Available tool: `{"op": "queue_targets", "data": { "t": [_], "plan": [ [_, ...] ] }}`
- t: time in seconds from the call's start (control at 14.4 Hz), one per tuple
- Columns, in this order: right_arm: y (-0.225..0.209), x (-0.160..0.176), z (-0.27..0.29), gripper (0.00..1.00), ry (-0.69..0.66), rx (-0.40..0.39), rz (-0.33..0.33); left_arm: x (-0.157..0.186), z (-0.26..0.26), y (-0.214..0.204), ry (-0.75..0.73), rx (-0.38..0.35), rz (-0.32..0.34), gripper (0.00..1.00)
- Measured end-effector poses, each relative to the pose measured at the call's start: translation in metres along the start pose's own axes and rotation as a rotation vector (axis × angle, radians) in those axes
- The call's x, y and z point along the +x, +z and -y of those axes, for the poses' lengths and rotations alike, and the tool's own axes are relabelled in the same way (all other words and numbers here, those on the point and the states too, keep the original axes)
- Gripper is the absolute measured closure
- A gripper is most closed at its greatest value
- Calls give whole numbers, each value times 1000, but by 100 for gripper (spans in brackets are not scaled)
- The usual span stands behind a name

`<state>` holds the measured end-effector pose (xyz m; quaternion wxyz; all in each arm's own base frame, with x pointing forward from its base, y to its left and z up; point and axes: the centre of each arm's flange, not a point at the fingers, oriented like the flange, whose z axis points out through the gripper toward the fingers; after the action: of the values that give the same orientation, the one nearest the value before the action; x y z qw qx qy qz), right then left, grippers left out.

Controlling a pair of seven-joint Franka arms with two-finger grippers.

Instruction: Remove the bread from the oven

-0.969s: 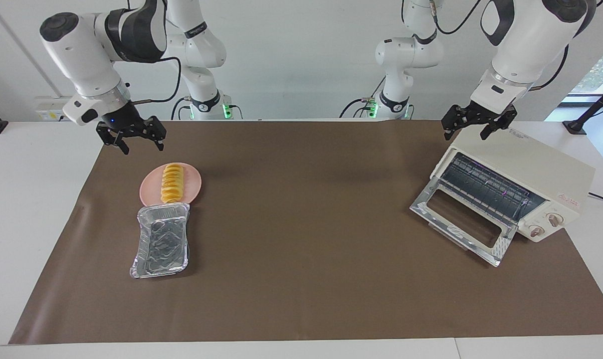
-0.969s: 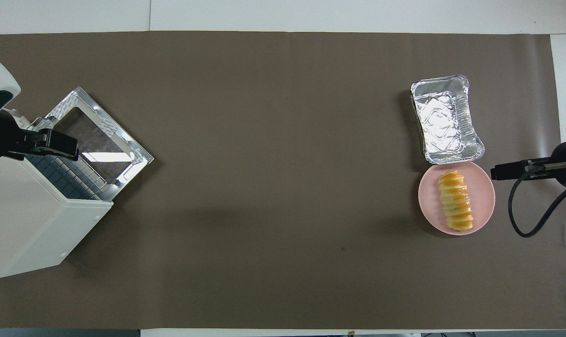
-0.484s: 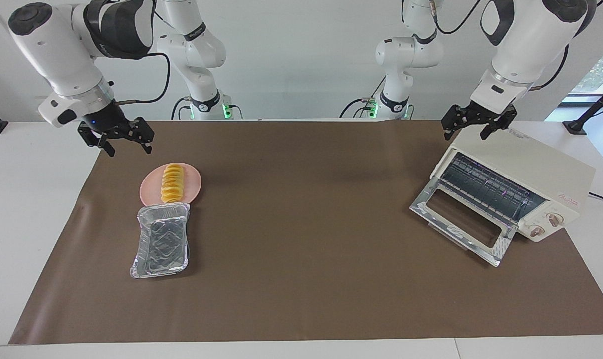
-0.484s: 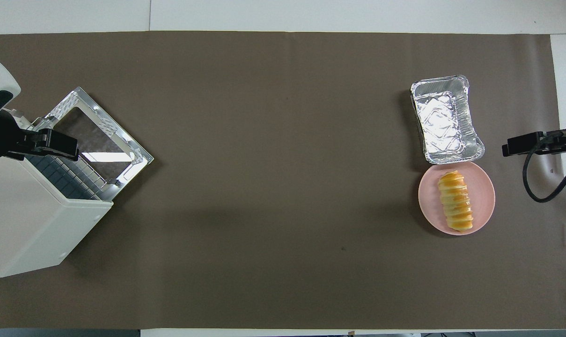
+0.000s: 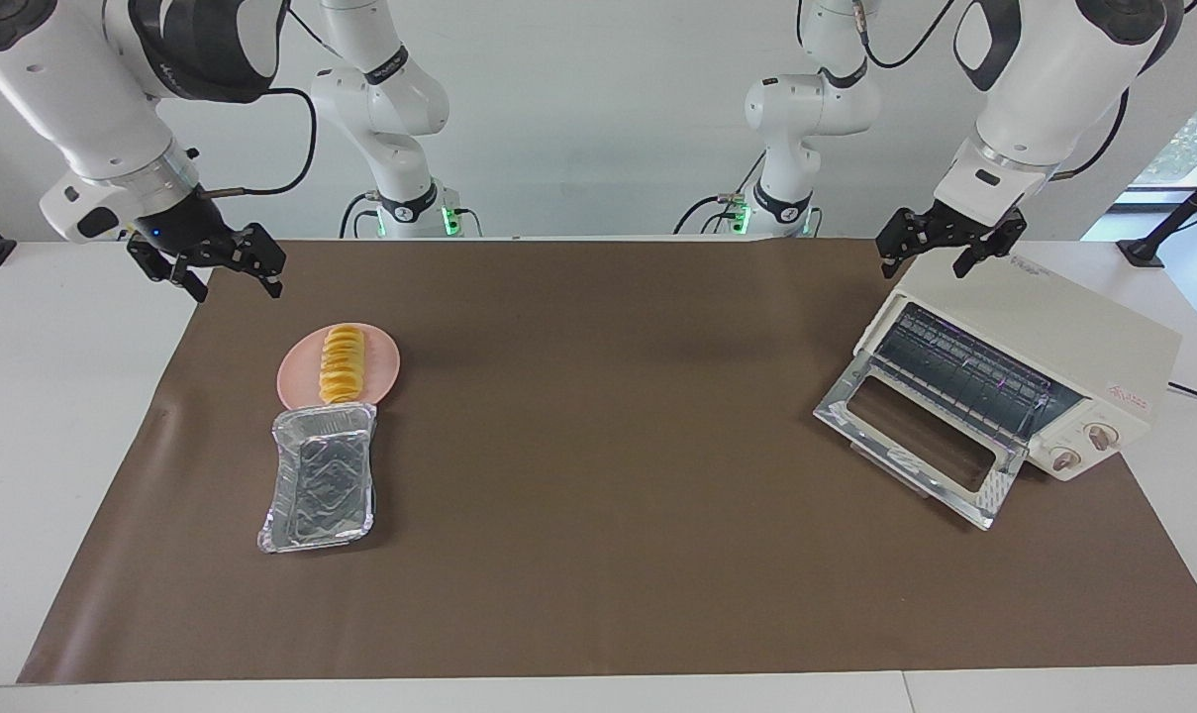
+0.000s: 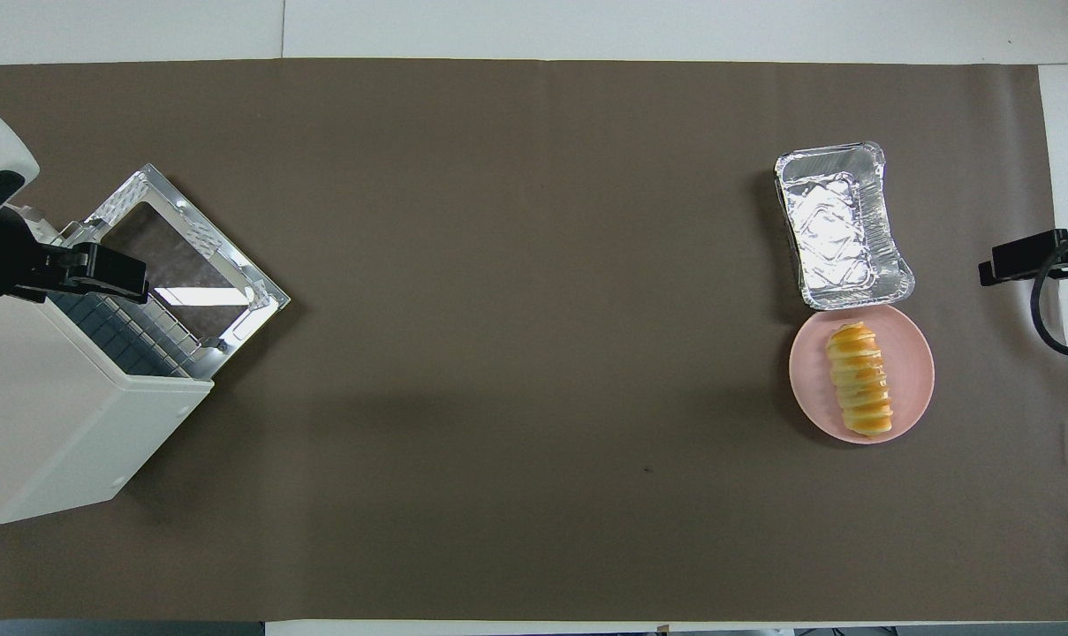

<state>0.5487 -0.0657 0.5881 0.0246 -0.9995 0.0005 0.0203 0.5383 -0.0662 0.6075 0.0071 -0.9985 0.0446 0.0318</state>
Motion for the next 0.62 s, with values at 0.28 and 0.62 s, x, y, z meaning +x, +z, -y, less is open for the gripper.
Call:
{"op": "queue_targets", "data": {
  "t": [0.28, 0.62],
  "plan": [
    [2, 4, -5, 0, 8, 1, 23, 0, 0, 0, 0, 0, 0, 0],
    [1, 3, -23, 0, 40, 0, 25, 0, 0, 0, 0, 0, 0, 0]
  ]
}}
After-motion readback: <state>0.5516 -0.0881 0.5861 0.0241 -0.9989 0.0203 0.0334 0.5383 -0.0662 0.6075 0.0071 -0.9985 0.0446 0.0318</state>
